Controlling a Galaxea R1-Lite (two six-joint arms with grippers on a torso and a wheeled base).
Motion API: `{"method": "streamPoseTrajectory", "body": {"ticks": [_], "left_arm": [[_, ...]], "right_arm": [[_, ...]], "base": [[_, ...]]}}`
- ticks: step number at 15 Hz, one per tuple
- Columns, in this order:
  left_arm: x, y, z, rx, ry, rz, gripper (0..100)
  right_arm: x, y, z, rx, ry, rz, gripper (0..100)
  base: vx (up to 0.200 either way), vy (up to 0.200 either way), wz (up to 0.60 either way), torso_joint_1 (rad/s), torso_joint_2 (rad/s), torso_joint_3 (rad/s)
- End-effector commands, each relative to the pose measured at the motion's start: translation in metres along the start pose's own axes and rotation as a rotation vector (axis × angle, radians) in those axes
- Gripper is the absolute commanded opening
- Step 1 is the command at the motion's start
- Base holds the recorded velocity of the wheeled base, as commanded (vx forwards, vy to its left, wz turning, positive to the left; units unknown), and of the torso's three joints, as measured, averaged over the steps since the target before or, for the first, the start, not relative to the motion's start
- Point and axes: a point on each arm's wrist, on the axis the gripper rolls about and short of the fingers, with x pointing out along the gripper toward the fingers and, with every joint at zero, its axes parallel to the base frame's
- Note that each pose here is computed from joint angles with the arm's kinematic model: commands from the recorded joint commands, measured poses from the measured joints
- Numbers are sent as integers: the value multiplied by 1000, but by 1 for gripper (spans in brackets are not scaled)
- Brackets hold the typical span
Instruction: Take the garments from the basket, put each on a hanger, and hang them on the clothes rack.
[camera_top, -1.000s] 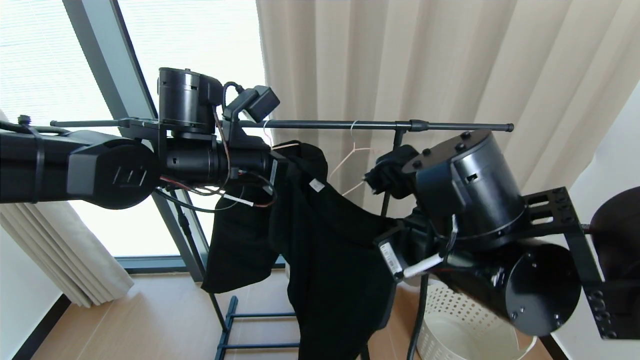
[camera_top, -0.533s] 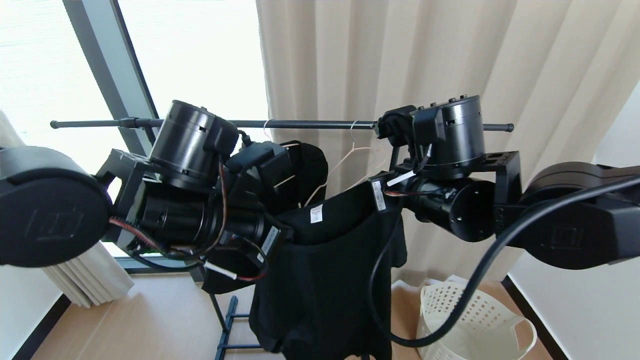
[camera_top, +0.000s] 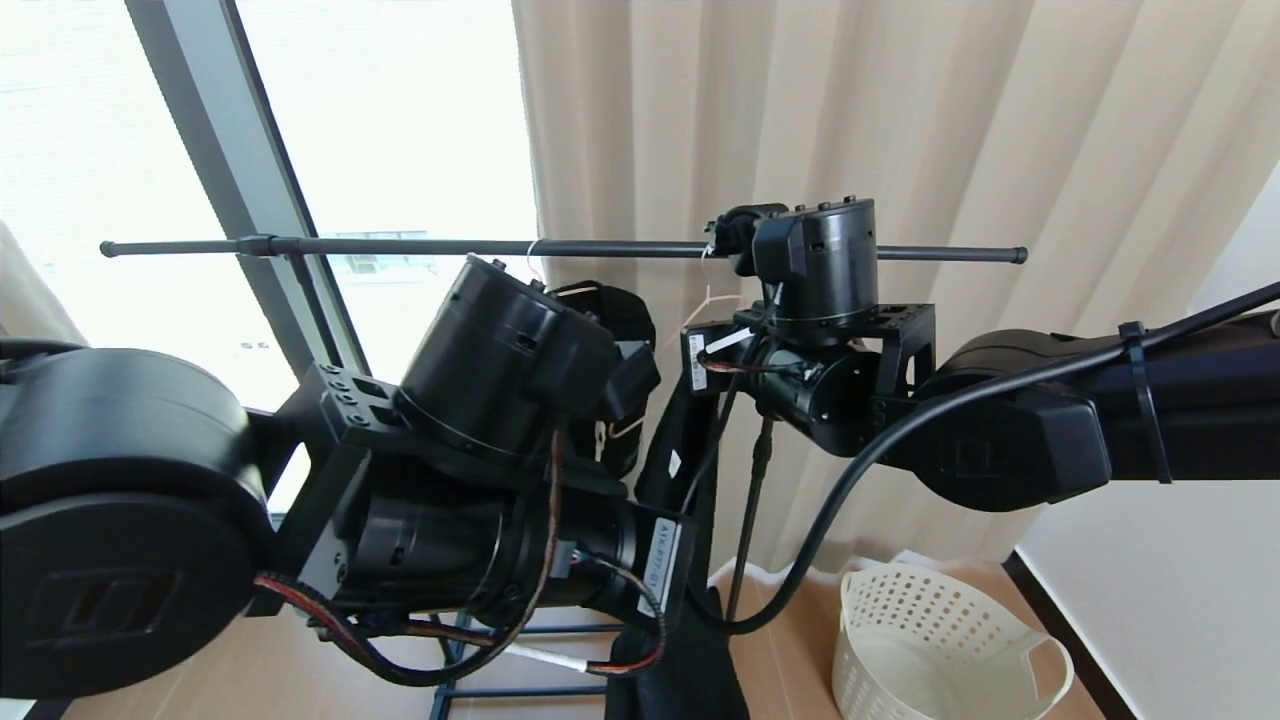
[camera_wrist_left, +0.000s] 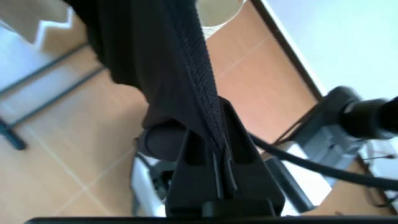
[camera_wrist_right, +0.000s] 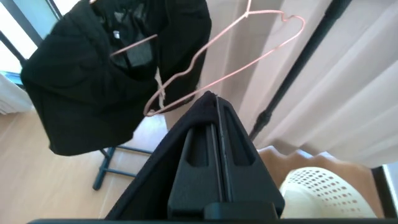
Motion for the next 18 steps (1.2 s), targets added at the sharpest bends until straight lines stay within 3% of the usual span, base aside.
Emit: {"method": "streamPoseTrajectory", "body": {"ticks": [1, 3, 7, 12, 14, 18], "left_arm": [[14, -14, 0, -12, 24, -25, 0], [20, -20, 1, -29, 16, -15, 0], [24, -15, 2, -39, -8, 75, 0], [-8, 12, 13, -75, -81, 147, 0], [-12, 27, 17, -77, -109, 222, 0], [0, 52, 34, -45, -148, 299, 0]], "right_arm": [[0, 4, -2, -2, 4, 14, 0], [0, 3, -2, 8, 5, 16, 0], [-4, 0, 3, 20, -2, 31, 0], [-5, -24, 15, 37, -24, -23, 0], [-4, -29, 18, 46, -33, -44, 0], [-16, -46, 18, -27, -30, -136, 0]], "base": [[0, 0, 0, 0, 0, 0], [0, 0, 0, 0, 0, 0], [0, 0, 0, 0, 0, 0], [0, 0, 0, 0, 0, 0], [0, 0, 0, 0, 0, 0], [0, 0, 0, 0, 0, 0]]}}
